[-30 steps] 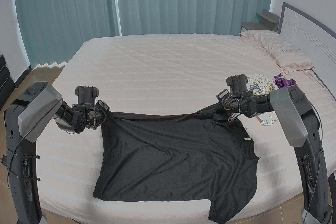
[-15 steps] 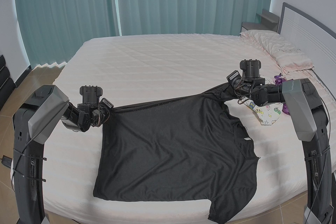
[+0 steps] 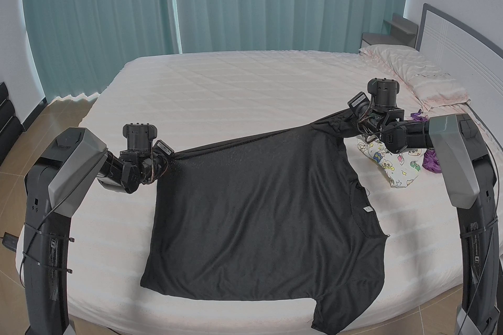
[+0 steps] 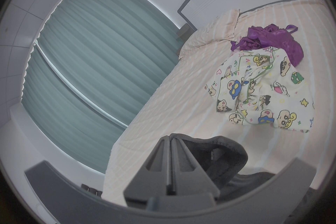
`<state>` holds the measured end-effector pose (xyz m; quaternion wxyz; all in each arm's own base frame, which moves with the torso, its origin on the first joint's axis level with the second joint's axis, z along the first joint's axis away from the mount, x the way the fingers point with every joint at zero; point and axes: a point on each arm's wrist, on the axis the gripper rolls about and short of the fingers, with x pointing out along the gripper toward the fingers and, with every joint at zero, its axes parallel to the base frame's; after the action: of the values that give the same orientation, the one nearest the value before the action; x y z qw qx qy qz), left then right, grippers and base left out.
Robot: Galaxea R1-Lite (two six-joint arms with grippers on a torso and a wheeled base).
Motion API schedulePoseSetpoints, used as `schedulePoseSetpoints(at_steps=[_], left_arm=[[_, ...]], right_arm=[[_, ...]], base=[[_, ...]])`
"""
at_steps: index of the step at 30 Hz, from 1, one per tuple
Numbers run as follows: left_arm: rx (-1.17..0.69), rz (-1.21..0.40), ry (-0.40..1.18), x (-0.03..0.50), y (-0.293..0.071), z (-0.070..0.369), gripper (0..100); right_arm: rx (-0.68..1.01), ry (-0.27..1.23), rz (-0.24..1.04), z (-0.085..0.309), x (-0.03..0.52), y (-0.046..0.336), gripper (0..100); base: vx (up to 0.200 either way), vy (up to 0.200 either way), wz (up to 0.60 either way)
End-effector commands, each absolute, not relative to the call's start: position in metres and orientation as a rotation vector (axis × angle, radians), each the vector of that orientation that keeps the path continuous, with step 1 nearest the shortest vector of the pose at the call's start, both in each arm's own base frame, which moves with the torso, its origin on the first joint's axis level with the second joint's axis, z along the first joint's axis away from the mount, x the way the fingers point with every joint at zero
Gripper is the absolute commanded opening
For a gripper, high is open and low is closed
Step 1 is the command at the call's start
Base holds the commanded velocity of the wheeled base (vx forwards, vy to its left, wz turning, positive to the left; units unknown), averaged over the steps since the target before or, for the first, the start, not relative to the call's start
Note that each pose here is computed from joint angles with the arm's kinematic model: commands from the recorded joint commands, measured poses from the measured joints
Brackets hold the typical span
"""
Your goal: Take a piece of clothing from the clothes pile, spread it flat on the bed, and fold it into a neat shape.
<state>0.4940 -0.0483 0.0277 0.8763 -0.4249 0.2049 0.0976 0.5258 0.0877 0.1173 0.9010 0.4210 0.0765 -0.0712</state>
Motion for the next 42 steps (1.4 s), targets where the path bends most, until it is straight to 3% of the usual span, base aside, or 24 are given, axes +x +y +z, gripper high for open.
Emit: schedulePoseSetpoints(at_steps=[1,6,7,18,31,42], left_arm=[[-0.886,0.201,0.426,0.496,-0.050,0.026,0],[-0.885,0.189,0.428,0.502,-0.054,0.020,0],[-0.884,0.190,0.433,0.503,-0.055,0.018,100],[-0.874,0.206,0.441,0.510,-0.059,0.022,100],[-0.836,0.176,0.438,0.475,-0.044,0.077,100],[-0.710,0.146,0.565,0.457,-0.017,0.060,100]], right_arm=[[0.853,0.152,-0.168,0.116,0.526,0.087,0],[0.839,0.178,-0.194,0.098,0.530,0.083,0],[0.838,0.183,-0.194,0.096,0.530,0.084,100],[0.805,0.357,-0.274,0.033,0.527,0.075,100],[0.723,0.573,-0.245,0.021,0.481,0.057,100],[0.652,0.629,-0.205,0.009,0.476,0.058,100]], base=[[0.000,0.000,0.00],[0.000,0.000,0.00],[0.000,0.000,0.00],[0.000,0.000,0.00],[0.000,0.000,0.00],[0.000,0.000,0.00]])
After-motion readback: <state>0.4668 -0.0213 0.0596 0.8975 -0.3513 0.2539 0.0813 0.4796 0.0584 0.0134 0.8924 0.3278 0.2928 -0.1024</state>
